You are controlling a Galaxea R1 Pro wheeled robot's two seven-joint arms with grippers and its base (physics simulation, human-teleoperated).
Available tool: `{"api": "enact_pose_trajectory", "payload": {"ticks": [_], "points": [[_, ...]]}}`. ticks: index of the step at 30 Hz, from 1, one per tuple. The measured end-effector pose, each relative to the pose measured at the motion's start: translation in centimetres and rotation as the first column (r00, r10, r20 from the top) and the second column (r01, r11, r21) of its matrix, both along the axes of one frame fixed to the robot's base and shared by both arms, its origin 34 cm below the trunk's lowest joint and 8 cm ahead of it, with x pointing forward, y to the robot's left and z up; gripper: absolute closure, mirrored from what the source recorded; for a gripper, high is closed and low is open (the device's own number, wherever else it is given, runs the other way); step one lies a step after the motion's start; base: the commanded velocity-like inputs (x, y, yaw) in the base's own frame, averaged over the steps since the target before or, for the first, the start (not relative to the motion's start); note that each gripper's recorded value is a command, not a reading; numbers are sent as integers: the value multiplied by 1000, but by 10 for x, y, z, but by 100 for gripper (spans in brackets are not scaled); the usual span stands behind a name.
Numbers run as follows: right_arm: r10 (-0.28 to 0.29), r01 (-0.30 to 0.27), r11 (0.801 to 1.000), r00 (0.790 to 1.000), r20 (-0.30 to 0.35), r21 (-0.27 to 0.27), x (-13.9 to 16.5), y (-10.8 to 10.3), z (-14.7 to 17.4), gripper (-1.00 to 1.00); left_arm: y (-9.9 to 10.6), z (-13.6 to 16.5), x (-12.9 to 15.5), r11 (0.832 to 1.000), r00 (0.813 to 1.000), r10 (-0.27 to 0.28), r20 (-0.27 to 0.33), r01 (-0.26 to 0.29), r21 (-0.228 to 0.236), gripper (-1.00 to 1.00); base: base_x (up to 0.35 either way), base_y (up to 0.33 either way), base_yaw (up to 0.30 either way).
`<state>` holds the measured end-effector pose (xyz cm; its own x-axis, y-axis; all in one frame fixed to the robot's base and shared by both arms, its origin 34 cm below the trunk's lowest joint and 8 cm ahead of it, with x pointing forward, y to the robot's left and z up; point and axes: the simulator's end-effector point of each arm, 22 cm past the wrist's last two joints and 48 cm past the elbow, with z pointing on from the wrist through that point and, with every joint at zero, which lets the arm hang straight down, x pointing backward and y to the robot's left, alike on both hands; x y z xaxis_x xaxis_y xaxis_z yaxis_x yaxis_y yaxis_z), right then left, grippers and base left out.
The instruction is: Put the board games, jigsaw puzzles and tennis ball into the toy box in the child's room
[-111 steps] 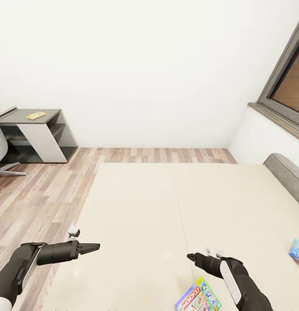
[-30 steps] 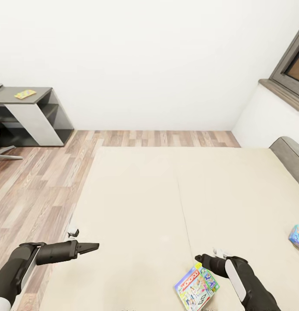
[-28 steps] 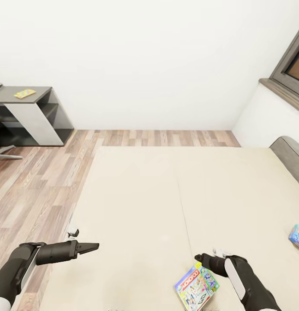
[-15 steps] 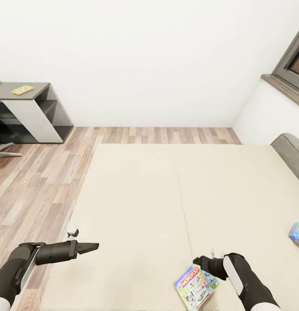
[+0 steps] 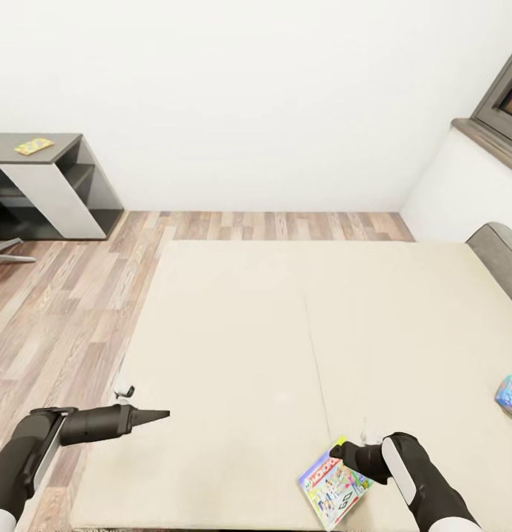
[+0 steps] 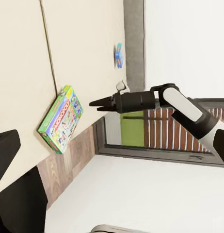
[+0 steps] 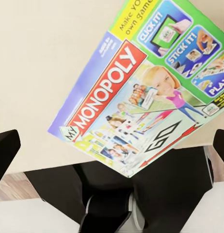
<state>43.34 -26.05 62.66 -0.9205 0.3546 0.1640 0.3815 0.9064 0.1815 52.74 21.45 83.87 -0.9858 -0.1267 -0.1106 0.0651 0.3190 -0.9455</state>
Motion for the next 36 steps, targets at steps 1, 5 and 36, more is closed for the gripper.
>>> {"api": "enact_pose_trajectory", "payload": {"ticks": [1,5,36], "points": [[0,0,1000,1000,-3,2,-1,1,0,-100,-2,6,3,1000,1000,-10,27,10,4,-100,0,0,0],[0,0,1000,1000,-12,6,-4,2,-3,-100,-7,19,5,1000,997,-26,74,26,3,-100,0,0,0],[-19,25,999,987,-158,32,-65,12,-28,-100,-28,35,11,993,993,16,119,-2,-114,-100,0,0,0]]}}
